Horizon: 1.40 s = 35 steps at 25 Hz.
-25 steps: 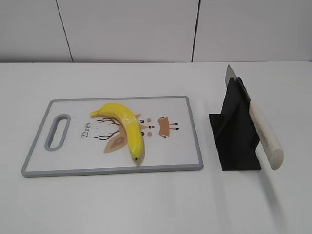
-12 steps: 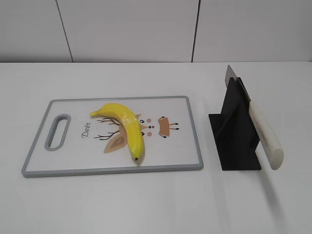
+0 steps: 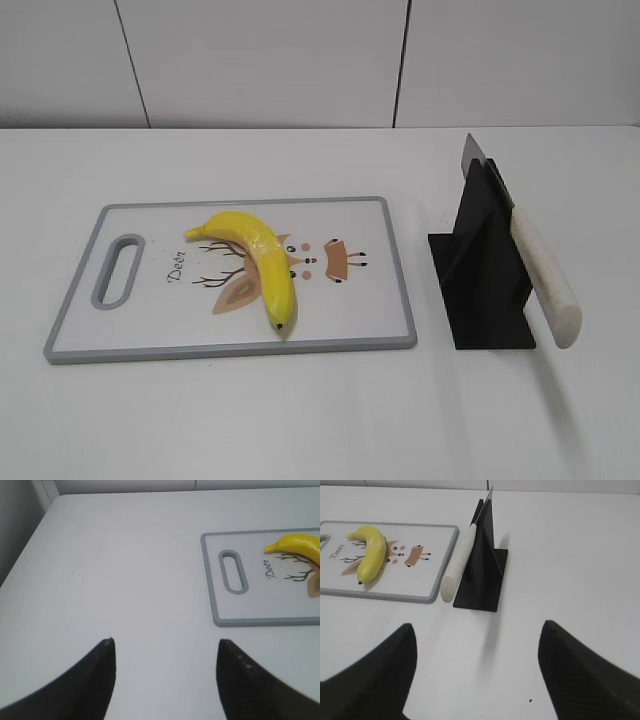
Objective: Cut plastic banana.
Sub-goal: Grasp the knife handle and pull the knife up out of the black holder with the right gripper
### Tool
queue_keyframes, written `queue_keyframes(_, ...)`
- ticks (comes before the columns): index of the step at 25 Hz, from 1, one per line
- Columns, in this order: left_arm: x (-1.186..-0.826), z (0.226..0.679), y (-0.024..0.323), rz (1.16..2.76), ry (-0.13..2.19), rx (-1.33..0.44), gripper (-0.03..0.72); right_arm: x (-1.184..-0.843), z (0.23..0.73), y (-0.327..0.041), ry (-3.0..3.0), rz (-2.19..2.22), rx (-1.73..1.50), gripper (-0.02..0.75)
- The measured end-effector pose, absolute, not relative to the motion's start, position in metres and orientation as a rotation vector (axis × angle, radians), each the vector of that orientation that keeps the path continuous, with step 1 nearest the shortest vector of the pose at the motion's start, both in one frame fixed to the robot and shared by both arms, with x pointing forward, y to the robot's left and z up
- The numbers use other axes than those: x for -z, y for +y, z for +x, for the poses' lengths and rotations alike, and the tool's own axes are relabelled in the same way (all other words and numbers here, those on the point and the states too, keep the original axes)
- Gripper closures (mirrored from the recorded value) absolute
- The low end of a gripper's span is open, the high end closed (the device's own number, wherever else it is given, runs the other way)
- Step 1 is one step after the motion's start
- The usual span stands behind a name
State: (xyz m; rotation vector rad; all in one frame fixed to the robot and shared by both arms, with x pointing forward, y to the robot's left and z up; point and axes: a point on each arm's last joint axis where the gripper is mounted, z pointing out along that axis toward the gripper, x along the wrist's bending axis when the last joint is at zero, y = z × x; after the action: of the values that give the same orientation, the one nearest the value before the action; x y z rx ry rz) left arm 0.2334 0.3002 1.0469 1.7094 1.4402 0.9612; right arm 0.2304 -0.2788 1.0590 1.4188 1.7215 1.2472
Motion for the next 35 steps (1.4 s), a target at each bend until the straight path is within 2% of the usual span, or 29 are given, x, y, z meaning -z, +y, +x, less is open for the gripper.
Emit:
queue_keyframes(5,-1.047,0.233,0.300,1.709,1.440,-0.961,0.096,-1.065,0.251,-0.277,1.806,1.515,-1.171,0.158)
queue_keyframes(19,-1.047,0.233,0.300,1.709,1.440,-0.961,0.100,-1.090,0.362,-0.266,2.205,1.878,-0.757,0.158)
queue_keyframes(25,-1.047,0.233,0.300,1.709,1.440,-0.961,0.099,-1.092,0.402,-0.237,2.412,1.773,-0.628,0.158)
queue_keyframes(32,-1.047,0.233,0.300,1.709,1.440,-0.961,0.099,-1.073,0.448,-0.198,2.454,1.866,-0.426,0.162)
queue_keyframes(35,-1.047,0.233,0.300,1.709,1.440,-0.961,0.099,-1.053,0.466,-0.191,2.416,1.969,-0.364,0.193)
